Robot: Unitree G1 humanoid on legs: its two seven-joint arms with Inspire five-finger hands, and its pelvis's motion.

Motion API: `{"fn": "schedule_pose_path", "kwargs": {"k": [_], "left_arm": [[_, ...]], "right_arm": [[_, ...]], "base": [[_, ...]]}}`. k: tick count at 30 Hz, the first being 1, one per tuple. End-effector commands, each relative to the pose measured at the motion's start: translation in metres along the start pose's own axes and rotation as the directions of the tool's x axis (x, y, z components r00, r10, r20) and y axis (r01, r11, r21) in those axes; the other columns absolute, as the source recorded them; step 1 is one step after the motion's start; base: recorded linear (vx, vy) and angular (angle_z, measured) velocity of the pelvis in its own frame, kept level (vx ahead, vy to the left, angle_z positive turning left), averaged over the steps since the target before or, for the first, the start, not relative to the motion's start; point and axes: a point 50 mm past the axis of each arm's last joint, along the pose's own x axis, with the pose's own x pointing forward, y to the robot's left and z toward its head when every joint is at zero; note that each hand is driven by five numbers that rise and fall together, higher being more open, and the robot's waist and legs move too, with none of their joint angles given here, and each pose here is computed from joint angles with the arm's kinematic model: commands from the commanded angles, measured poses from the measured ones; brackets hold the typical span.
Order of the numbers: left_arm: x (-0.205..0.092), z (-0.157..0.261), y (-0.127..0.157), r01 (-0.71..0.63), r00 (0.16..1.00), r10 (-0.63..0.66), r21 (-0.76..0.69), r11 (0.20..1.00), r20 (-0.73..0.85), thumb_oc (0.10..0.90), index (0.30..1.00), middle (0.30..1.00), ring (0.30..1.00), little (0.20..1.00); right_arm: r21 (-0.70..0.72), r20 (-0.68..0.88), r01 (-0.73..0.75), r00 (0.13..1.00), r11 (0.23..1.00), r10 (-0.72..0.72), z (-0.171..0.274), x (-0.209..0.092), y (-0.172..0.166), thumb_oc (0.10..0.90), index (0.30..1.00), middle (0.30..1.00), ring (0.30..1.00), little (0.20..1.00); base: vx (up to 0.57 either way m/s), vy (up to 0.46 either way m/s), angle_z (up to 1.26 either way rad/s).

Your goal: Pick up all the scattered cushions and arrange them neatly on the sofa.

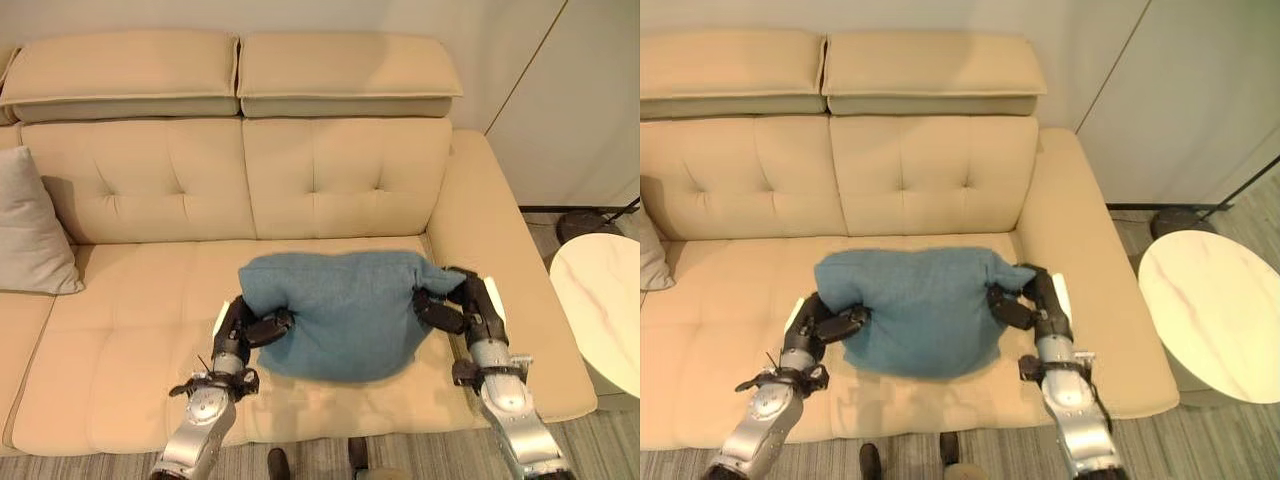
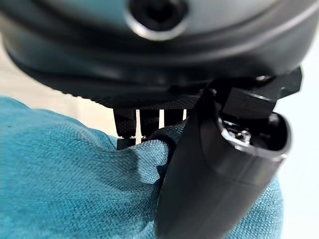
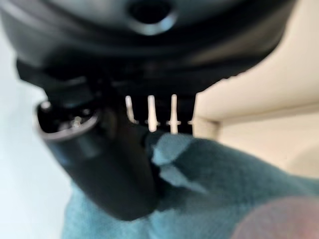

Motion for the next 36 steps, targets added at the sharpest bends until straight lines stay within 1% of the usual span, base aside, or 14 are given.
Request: {"fn": "schedule_pose_path", "kwargs": {"k": [1,3,4,5,8,9,13,15,18,23,29,36], "left_arm": [[0.022,0.114,-0.046,0.177,0.822,-0.148,0.001,0.984,0.550,0.400,0.300,0.300,0.300,0.300],[0.041,0.147,-0.062,0.163,0.762,-0.133,0.011,0.987,0.633,0.400,0.300,0.300,0.300,0.300],[0.045,0.155,-0.067,0.162,0.749,-0.132,0.013,0.987,0.649,0.400,0.300,0.300,0.300,0.300],[0.053,0.169,-0.075,0.150,0.723,-0.134,0.035,0.988,0.678,0.400,0.300,0.300,0.300,0.300],[0.062,0.185,-0.083,0.112,0.694,-0.128,0.069,0.991,0.709,0.400,0.300,0.300,0.300,0.300],[0.069,0.190,-0.088,0.090,0.692,-0.139,0.106,0.990,0.708,0.400,0.300,0.300,0.300,0.300],[0.070,0.183,-0.085,0.079,0.712,-0.135,0.112,0.991,0.689,0.400,0.300,0.300,0.300,0.300],[0.070,0.175,-0.083,0.077,0.729,-0.133,0.112,0.991,0.672,0.400,0.300,0.300,0.300,0.300],[0.068,0.154,-0.078,0.079,0.778,-0.127,0.104,0.991,0.615,0.400,0.300,0.300,0.300,0.300],[0.067,0.130,-0.068,0.060,0.830,-0.131,0.147,0.987,0.542,0.400,0.300,0.300,0.300,0.300],[0.068,0.118,-0.062,0.044,0.855,-0.128,0.175,0.984,0.503,0.400,0.300,0.300,0.300,0.300],[0.073,0.118,-0.059,0.028,0.865,-0.102,0.156,0.987,0.491,0.400,0.300,0.300,0.300,0.300]], "right_arm": [[0.026,0.429,0.036,0.902,0.999,-0.044,0.085,0.026,-0.001,0.400,0.300,0.300,0.300,0.300],[0.007,0.547,0.056,0.835,0.998,-0.051,0.122,0.049,0.003,0.400,0.300,0.300,0.300,0.300],[0.006,0.570,0.062,0.820,0.998,-0.055,0.130,0.054,0.006,0.400,0.300,0.300,0.300,0.300],[-0.005,0.617,0.070,0.785,0.998,-0.052,0.148,0.063,0.010,0.400,0.300,0.300,0.300,0.300],[-0.015,0.644,0.073,0.764,0.997,-0.046,0.163,0.075,0.019,0.400,0.300,0.300,0.300,0.300],[-0.021,0.625,0.081,0.779,0.997,-0.050,0.159,0.080,0.022,0.400,0.300,0.300,0.300,0.300],[-0.003,0.584,0.071,0.810,0.997,-0.056,0.148,0.079,0.025,0.400,0.300,0.300,0.300,0.300],[0.014,0.547,0.057,0.835,0.998,-0.056,0.136,0.076,0.028,0.400,0.300,0.300,0.300,0.300],[0.038,0.469,0.027,0.882,0.999,-0.042,0.112,0.068,0.035,0.400,0.300,0.300,0.300,0.300],[0.053,0.372,-0.010,0.928,0.999,-0.010,0.083,0.057,0.042,0.400,0.300,0.300,0.300,0.300],[0.036,0.338,0.005,0.941,0.999,-0.017,0.073,0.055,0.040,0.400,0.300,0.300,0.300,0.300],[-0.035,0.350,0.103,0.933,0.994,-0.085,0.078,0.070,0.024,0.400,0.300,0.300,0.300,0.300]], "base": [[-0.06,0.003,-0.21],[-0.08,0.010,-0.13],[-0.10,0.017,-0.01],[-0.09,0.018,0.09],[-0.06,0.019,0.15],[-0.04,0.005,0.06],[-0.02,0.001,0.10],[0.01,-0.003,0.08],[0.01,-0.003,0.02],[0.01,-0.002,0.02],[0.00,0.000,-0.01],[0.00,-0.003,-0.03]]}}
